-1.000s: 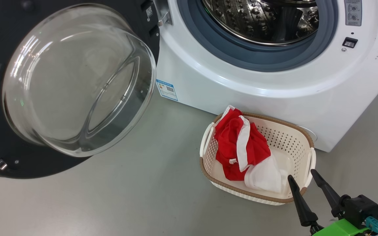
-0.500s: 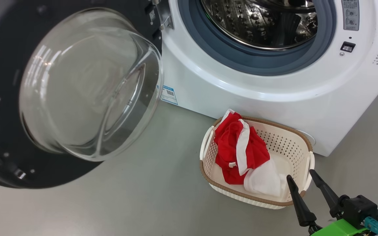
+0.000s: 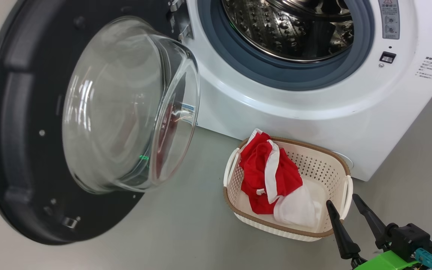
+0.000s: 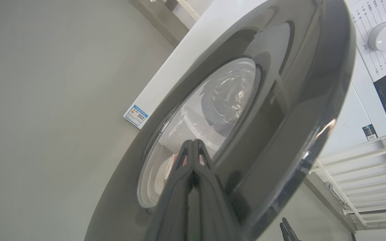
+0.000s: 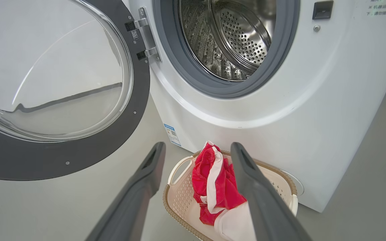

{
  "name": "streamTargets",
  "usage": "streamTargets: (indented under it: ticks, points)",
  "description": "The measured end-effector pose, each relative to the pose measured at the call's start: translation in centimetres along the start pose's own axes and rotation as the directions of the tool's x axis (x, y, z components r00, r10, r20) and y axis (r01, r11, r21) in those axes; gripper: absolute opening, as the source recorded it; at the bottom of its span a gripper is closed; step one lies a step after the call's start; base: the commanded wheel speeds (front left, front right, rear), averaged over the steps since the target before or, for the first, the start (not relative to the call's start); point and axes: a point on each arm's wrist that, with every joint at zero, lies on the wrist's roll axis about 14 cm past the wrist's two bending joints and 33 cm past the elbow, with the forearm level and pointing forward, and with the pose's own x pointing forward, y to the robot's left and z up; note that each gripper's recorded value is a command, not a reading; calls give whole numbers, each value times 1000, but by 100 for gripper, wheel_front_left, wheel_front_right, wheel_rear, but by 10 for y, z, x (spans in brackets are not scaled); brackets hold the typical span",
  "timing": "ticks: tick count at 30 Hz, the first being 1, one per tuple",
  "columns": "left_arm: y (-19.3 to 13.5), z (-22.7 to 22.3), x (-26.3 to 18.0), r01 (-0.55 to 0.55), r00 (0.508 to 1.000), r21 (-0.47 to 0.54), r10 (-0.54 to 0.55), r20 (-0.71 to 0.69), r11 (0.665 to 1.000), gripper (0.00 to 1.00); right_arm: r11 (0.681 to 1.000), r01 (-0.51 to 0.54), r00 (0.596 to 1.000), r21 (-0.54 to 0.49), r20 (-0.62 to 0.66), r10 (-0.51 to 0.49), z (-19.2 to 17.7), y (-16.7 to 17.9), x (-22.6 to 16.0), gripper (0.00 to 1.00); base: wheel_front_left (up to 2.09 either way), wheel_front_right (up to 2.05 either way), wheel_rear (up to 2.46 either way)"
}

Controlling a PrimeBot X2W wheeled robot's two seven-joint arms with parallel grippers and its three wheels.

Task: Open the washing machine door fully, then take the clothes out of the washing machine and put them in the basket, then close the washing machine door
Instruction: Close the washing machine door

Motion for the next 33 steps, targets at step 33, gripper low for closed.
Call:
streamTargets:
  ticks: [33]
  points:
    - [-135, -94, 52, 415, 881, 149, -356, -310, 897, 0, 993, 115, 993, 18, 25, -115, 5, -35, -15, 100, 0, 0, 0]
